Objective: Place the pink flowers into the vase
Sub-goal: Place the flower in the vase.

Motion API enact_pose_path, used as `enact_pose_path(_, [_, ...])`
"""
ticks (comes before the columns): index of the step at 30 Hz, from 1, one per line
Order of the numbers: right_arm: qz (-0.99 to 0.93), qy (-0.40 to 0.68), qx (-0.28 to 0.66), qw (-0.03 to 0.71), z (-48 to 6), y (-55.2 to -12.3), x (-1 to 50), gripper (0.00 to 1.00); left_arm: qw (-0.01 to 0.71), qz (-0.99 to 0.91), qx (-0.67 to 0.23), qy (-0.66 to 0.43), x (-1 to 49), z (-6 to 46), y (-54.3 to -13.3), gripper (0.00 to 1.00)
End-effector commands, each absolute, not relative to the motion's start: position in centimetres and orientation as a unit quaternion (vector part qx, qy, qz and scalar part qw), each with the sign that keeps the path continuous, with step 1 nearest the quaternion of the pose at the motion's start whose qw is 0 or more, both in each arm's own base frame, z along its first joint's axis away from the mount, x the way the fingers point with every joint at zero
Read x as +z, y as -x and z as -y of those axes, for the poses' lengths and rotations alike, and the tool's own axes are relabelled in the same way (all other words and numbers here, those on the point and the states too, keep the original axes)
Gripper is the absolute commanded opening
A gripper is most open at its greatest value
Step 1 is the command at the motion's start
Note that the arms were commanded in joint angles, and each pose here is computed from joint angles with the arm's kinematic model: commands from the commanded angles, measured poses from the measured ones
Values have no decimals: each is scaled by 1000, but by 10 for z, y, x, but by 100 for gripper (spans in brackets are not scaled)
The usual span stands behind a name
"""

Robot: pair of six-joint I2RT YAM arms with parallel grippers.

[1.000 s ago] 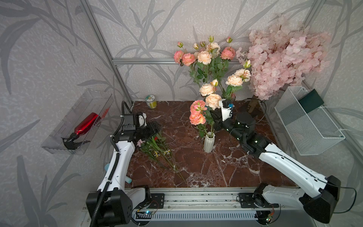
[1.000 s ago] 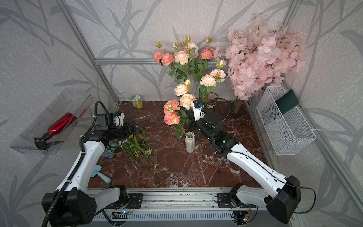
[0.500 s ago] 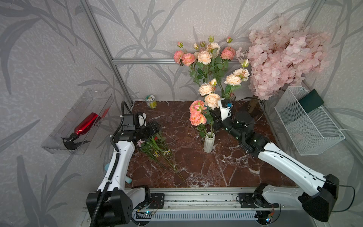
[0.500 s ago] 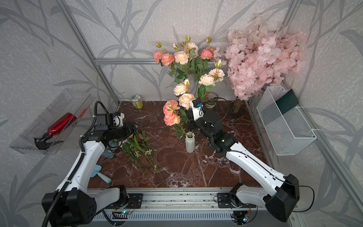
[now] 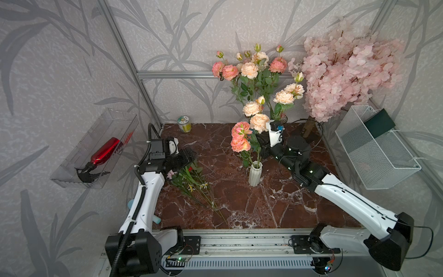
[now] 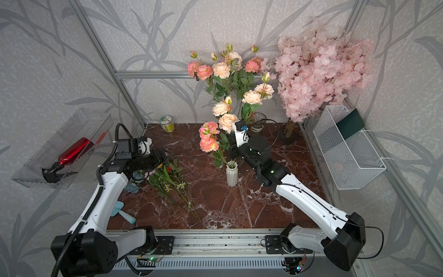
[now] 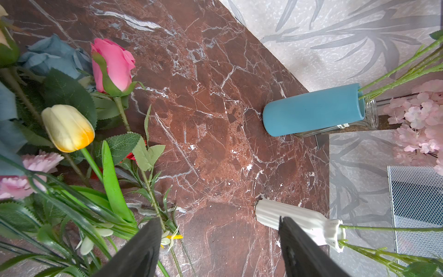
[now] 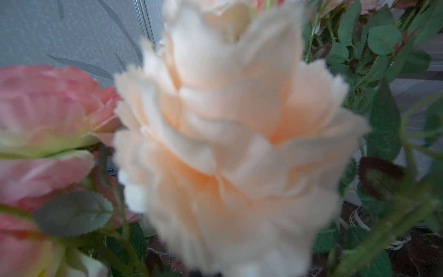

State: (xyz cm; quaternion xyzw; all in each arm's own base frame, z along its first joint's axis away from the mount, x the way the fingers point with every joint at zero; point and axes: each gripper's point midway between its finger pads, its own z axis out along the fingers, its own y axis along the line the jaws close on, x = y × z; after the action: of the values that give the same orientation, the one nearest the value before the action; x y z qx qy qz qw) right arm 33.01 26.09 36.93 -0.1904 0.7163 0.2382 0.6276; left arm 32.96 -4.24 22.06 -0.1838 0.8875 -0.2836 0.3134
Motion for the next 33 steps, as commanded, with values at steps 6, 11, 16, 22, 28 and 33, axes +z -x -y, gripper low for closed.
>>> enact_pose_path(6, [-728,193,225,618,-259,-329,359,0,324,-886,-275,182,224,38,-327,80])
enact_pose_path(11, [-731,193,222,615,-259,-330,354,0,324,-886,-275,183,224,38,-327,80])
enact_pose_path(16, [-736,190,214,613,-256,-331,348,0,323,-886,-276,184,223,38,-328,80])
enact_pose_path(22, [-735,187,214,615,-254,-330,350,4,323,-887,-276,184,223,38,-328,81])
enact_pose_path(28, [-732,188,216,618,-252,-327,355,18,323,-887,-276,184,223,38,-328,81])
enact_pose_path(33, [-729,189,218,621,-251,-324,359,21,324,-886,-275,183,223,38,-328,81])
